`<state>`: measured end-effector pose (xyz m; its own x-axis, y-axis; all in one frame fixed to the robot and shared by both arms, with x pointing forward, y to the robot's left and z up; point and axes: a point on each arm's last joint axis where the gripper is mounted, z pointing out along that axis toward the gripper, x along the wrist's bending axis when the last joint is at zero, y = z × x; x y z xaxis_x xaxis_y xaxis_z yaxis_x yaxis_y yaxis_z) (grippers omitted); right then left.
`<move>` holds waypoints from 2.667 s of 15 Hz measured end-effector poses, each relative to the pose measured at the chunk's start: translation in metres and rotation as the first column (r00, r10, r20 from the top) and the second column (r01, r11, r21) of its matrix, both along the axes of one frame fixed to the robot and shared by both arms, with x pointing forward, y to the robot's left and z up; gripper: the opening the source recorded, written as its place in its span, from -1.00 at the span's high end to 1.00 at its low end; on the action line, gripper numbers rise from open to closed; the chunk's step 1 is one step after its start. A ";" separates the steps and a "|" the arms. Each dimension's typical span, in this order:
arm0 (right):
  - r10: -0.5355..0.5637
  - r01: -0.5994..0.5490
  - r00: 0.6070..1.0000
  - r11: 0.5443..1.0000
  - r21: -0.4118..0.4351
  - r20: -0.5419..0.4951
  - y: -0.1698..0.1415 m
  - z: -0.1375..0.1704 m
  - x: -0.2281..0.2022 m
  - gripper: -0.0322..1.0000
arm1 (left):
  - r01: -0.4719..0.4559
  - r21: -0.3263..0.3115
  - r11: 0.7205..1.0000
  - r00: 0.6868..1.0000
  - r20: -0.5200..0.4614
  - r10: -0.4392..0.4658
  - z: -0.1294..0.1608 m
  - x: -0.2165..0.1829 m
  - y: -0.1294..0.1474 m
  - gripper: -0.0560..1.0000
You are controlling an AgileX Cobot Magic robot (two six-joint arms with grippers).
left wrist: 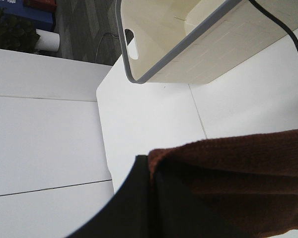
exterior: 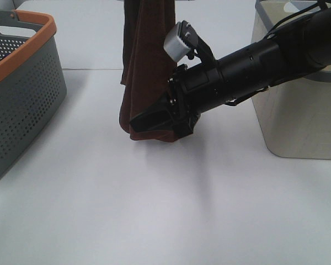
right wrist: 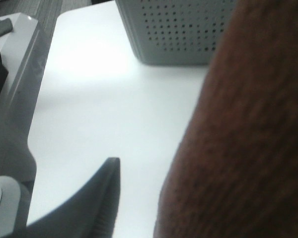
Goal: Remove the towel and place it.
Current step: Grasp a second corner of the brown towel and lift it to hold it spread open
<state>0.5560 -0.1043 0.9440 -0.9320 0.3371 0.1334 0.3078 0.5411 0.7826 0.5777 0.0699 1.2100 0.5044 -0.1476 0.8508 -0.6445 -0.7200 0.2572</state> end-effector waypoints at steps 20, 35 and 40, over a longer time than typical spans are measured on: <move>-0.094 0.093 0.996 0.993 -0.073 -0.008 -0.010 0.027 -0.005 0.94 | -0.010 -0.008 1.000 1.000 -0.010 0.010 0.000 0.000 0.000 0.89; -0.028 0.214 0.874 0.918 -0.332 0.486 -0.050 0.110 -0.017 0.94 | -0.427 -0.007 0.904 0.850 -0.345 0.399 -0.026 0.016 0.014 0.89; -0.001 0.312 0.728 0.891 -0.330 0.685 -0.045 0.131 0.018 0.94 | -0.566 -0.030 0.824 0.786 -0.322 0.528 -0.045 0.041 0.014 0.89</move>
<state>0.5742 -0.1496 1.0752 -0.6548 0.3620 -0.6635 -0.0848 0.8371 0.5404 0.6187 0.0840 1.1651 0.6916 0.3202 0.6474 -0.0346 -0.8806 0.4725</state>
